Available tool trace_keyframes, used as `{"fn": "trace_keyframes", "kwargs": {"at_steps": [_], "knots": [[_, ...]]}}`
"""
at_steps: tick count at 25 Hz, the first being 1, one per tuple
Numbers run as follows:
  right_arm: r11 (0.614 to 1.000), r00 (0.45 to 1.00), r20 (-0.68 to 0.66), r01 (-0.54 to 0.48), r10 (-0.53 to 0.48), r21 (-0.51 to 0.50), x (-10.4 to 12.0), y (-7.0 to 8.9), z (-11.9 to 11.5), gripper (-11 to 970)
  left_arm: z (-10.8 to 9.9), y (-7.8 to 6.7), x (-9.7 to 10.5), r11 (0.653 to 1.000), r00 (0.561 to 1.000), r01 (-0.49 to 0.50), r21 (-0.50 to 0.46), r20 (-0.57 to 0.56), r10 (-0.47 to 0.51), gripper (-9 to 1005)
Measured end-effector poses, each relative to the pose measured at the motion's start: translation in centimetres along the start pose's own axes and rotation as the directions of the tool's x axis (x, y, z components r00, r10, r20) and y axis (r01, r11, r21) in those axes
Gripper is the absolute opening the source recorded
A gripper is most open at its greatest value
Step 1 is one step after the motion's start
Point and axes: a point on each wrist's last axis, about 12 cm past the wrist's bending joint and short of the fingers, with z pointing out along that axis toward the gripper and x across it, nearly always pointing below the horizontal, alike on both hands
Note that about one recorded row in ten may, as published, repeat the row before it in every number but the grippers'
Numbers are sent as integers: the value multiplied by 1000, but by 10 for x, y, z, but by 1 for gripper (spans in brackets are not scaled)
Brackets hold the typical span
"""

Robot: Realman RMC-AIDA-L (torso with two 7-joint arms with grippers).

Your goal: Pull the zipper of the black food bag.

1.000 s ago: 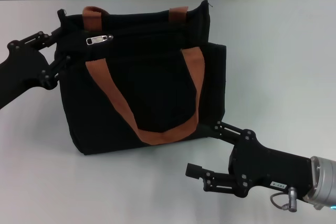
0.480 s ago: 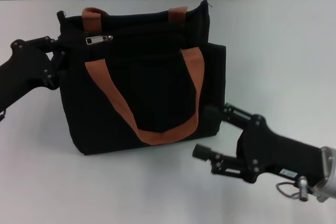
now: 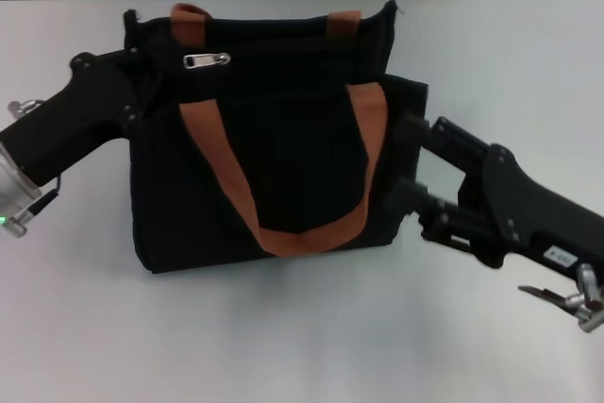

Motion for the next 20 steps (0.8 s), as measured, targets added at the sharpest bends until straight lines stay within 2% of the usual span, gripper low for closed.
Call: {"fn": "trace_keyframes", "kwargs": {"at_steps": [4,8,13,18,20], "knots": [[999,999,14,-28,29,-40,-3,-3,13,812,6,-6,-2,999,999,11,35,42,-13,17],[999,999,19,-25,26,-38,-5,-5,16,811,6,-8,-5,999,998,3,48,70,-7,17],[1000,998,59,-23,22,14,-6,-6,10,614,3,-9,0,1000,998,8,16,66,-9,18],[998,994,96,-53,49,38,-8,-7,10,569,5,-3,1,999,998,54,-8,39,-54,18],[995,992,107,-80,73,58,-8,-10,10,551,10,-4,-1,996,996,81,24,41,-82,18]]}}
